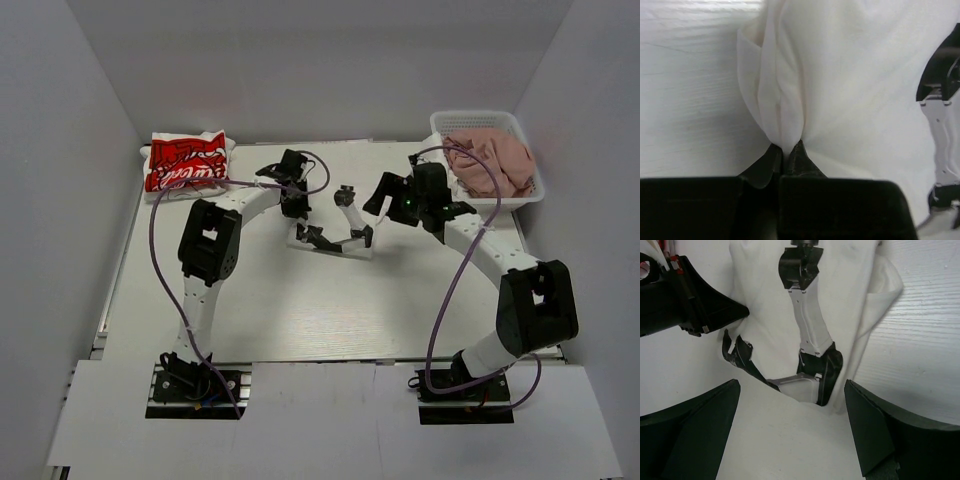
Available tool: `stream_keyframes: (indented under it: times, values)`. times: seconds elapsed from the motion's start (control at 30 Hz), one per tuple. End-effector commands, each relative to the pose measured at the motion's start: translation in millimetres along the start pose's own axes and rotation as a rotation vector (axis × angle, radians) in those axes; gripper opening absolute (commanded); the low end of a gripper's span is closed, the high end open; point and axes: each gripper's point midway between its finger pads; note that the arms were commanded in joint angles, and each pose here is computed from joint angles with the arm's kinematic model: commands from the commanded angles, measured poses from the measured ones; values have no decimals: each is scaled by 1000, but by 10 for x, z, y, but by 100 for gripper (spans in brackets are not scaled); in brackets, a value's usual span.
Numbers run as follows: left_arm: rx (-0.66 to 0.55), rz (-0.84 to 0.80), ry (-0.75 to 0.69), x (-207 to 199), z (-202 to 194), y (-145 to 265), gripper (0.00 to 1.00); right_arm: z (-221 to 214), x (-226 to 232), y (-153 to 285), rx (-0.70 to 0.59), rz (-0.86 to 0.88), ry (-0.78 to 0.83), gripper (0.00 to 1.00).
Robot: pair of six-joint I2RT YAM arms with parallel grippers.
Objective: Fold and stack the t-shirts
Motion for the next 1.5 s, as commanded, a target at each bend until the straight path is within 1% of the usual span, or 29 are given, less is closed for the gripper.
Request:
stream_keyframes:
  times: [0.0,0.03,0.07,0.1,0.13,0.17,0.2,0.23,0.27,0.33,0.37,0.43,0.53,0.6,0.63,0.7,0.73,0.8,0.83,0.9,0.93,1.0,1.1,1.2,1.27,1.3,1.33,1.4,1.47]
  values:
    - [-114,272,-120,471,230,282,0,170,-3,135,-89,-9,44,90]
    - [-175,278,-143,459,378,390,0,123,-32,133,-83,-17,46,90]
    - [-240,279,-162,434,521,627,0,77,-75,138,-79,-29,45,90]
    - [-282,306,-209,470,623,756,0,123,-68,185,-99,-30,48,90]
    - [-326,299,-218,484,745,859,0,89,-77,189,-99,-32,59,90]
    - [-349,325,-226,563,796,941,0,90,-102,218,-110,-40,68,90]
    - [-398,368,-267,609,912,1141,0,73,-129,235,-113,-47,73,90]
    - [-436,401,-281,646,993,1231,0,82,-132,263,-127,-52,82,90]
    - [-447,468,-300,748,1027,1291,0,48,-198,257,-132,-65,91,90]
    - [-462,536,-360,825,1109,1440,0,57,-235,289,-153,-79,124,90]
    - [-478,595,-361,948,1175,1513,0,110,-240,275,-186,-78,158,90]
    - [-490,631,-388,1055,1306,1622,0,58,-347,268,-180,-118,163,90]
    - [-540,680,-383,1197,1584,1896,0,-46,-451,243,-164,-144,161,90]
    - [-550,701,-382,1294,1679,1996,0,-75,-484,237,-167,-150,151,90]
    - [-554,703,-392,1286,1705,2026,0,-77,-509,239,-173,-161,150,90]
    - [-594,722,-388,1354,1839,2256,0,-90,-527,246,-175,-165,156,90]
    - [-609,700,-400,1305,1888,2274,0,-105,-539,245,-172,-169,157,90]
    - [-626,698,-414,1369,1973,2380,0,-97,-547,254,-177,-171,176,90]
    - [-636,690,-425,1340,2011,2416,0,-94,-588,256,-181,-191,179,90]
    - [-642,708,-414,1429,2094,2517,0,-129,-637,232,-160,-210,178,90]
    - [-672,705,-405,1378,2193,2637,0,-160,-642,214,-148,-209,178,90]
    - [-688,701,-397,1373,2284,2727,0,-189,-641,184,-137,-200,180,90]
    - [-694,681,-387,1368,2313,2790,0,-203,-623,166,-128,-189,175,90]
    - [-737,641,-382,1271,2384,2916,0,-170,-604,184,-138,-186,178,90]
    - [-726,649,-378,1319,2398,2915,0,-150,-599,200,-148,-185,176,90]
    - [-751,632,-364,1274,2456,2960,0,-127,-577,216,-157,-179,173,90]
    - [-750,646,-341,1337,2492,2955,0,-113,-554,231,-165,-173,172,90]
    - [-755,641,-329,1325,2534,2928,0,-98,-547,238,-171,-170,169,90]
    - [-772,671,-291,1449,2611,2975,0,-75,-532,240,-177,-169,168,90]
Point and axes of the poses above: each gripper's point midway between its finger pads, its own y axis back along the fingers, its own x axis along the line the jaws close on, z = x × y, and after that the axes turned 2 degrees about y, right-handed
